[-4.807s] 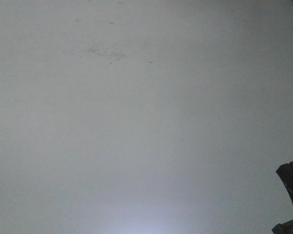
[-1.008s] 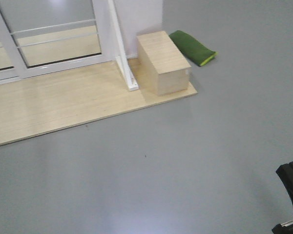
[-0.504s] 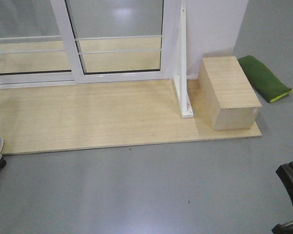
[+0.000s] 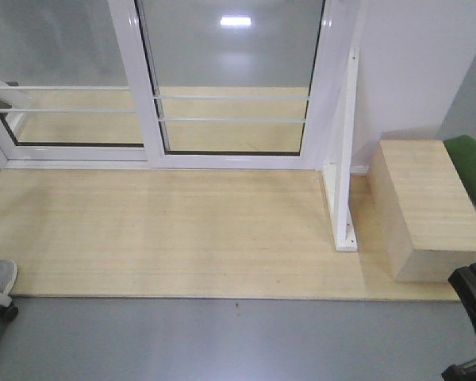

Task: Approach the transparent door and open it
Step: 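Align the base in front of the door near its silver handle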

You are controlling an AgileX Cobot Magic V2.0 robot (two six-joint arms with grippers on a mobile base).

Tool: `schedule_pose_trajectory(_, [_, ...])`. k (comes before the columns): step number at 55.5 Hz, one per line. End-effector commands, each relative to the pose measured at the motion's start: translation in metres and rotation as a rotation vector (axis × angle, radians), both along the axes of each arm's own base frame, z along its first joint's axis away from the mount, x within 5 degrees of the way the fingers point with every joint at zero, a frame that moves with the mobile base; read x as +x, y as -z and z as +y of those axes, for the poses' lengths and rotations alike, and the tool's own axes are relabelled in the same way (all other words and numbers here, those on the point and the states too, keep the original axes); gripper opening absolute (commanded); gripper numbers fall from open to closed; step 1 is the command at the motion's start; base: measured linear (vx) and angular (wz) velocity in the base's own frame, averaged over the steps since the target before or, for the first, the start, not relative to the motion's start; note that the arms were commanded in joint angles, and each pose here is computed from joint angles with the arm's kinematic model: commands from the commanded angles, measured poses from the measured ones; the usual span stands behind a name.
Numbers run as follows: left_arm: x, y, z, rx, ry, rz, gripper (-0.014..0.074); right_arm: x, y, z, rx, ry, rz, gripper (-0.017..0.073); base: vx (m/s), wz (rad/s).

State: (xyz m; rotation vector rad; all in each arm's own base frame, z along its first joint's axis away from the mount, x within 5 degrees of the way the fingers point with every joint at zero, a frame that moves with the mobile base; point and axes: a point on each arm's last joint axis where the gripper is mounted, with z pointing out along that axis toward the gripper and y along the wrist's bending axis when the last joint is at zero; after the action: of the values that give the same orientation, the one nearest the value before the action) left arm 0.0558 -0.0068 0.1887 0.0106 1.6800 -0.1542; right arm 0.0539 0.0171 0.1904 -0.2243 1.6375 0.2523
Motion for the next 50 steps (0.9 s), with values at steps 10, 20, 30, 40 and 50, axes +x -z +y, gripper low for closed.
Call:
schedule_pose_trajectory(10, [-0.0014, -0.0152, 0.0009, -0.022, -0.008, -0.118, 0.0, -0.0004, -0.008, -0.001, 0.022, 0.012, -0.093, -0.0001, 0.56, 0.2])
schedule_pose_trajectory(20, [-0.0014, -0.0152, 0.0009, -0.022, -0.008, -0.118, 0.0, -0.0004, -0.008, -0.001, 0.022, 0.012, -0.093, -0.0001, 0.55, 0.14])
schedule_pose_trajectory(30, [-0.0014, -0.0152, 0.0009, -0.022, -0.008, -0.118, 0.0, -0.0004, -0.008, -0.001, 0.022, 0.012, -0.093, -0.0001, 0.52, 0.04])
schedule_pose_trajectory(40, [-0.0014, -0.0152, 0.0009, -0.022, -0.008, -0.118, 0.0, -0.0004, -0.008, -0.001, 0.022, 0.012, -0.093, -0.0001, 0.47, -0.06])
schedule_pose_trajectory(50, [-0.0014, -0.0152, 0.0009, -0.022, -0.008, -0.118, 0.0, -0.0004, -0.008, -0.001, 0.022, 0.012, -0.093, -0.0001, 0.39, -0.14])
